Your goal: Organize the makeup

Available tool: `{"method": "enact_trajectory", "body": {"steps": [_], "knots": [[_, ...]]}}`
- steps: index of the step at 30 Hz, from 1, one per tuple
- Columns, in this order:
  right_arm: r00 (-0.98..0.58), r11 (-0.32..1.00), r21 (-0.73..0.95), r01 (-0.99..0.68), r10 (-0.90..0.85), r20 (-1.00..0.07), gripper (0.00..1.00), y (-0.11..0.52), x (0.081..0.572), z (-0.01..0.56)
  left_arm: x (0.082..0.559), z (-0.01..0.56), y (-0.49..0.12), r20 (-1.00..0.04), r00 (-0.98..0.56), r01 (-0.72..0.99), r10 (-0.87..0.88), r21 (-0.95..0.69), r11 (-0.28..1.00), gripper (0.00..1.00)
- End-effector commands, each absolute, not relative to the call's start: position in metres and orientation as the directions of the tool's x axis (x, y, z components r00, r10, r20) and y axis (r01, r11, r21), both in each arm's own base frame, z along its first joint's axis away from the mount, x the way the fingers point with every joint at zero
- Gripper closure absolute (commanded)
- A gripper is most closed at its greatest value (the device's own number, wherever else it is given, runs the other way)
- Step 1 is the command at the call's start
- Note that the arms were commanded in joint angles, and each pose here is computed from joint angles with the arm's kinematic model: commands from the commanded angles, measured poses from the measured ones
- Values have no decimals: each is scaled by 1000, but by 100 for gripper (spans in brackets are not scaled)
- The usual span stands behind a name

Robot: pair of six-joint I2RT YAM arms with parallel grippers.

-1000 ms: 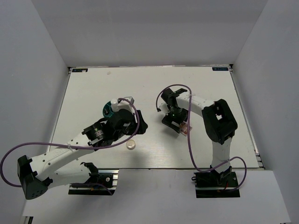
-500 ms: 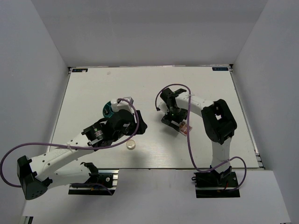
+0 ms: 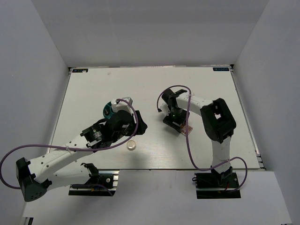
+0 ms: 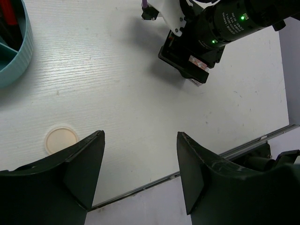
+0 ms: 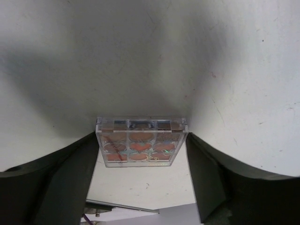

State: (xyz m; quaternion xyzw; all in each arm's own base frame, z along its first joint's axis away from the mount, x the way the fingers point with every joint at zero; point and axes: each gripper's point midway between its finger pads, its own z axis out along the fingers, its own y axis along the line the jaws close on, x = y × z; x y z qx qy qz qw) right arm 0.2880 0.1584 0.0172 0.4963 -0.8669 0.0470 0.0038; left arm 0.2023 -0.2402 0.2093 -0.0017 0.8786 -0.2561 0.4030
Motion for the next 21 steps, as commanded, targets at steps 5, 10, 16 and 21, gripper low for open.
{"method": "enact_trajectory", "body": {"steps": [5, 10, 16, 21], "knots": [[-525, 526, 26, -850, -850, 38, 31, 160, 282, 4, 204, 235, -238, -737, -632, 231, -241, -476, 849, 27], [-525, 526, 78, -847, -851, 37, 45, 162, 280, 3, 206, 246, -239, -746, -619, 242, -243, -476, 845, 28], [-508, 498, 136, -856, -860, -51, 63, 178, 283, 19, 208, 255, -242, -750, -610, 249, -255, -487, 837, 27], [-430, 385, 200, -901, -854, -293, 75, 221, 295, 72, 209, 281, -250, -782, -570, 324, -253, -496, 805, 28]]}}
